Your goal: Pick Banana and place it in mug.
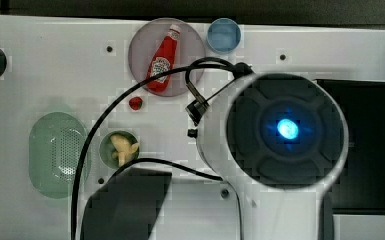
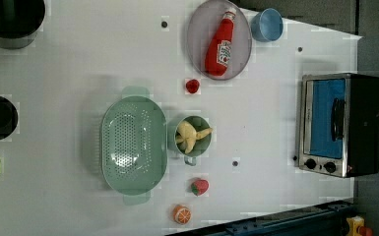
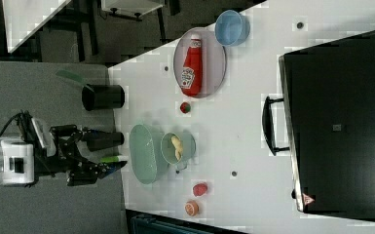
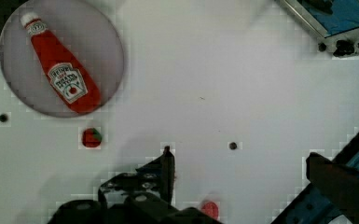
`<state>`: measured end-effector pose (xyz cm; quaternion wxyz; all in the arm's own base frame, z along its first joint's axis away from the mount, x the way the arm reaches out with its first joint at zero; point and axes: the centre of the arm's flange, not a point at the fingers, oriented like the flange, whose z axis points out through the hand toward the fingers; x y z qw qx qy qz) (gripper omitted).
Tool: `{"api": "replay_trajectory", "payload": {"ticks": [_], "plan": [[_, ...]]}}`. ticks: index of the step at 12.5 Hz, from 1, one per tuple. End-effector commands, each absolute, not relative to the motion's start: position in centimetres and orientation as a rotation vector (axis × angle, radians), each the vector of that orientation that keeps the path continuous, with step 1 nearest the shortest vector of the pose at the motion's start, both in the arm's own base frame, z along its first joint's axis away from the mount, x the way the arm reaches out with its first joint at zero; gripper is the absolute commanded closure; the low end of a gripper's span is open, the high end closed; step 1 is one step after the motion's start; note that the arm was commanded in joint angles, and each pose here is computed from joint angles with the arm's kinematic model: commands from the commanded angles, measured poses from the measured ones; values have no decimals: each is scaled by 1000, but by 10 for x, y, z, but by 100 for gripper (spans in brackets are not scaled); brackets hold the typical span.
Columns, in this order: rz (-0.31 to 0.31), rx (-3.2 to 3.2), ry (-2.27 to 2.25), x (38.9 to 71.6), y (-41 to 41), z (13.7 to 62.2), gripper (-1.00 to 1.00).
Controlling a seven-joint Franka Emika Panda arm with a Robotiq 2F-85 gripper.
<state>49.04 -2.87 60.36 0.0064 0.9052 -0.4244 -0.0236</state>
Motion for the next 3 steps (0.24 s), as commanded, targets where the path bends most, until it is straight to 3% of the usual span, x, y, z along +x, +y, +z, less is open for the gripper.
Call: {"api": "replay_trajectory", "payload": {"ticks": [1,3], "plan": [[-82,2810,-1368,490,-52,599,-100],[-84,2809,-1368,490,-52,598,-100]]}}
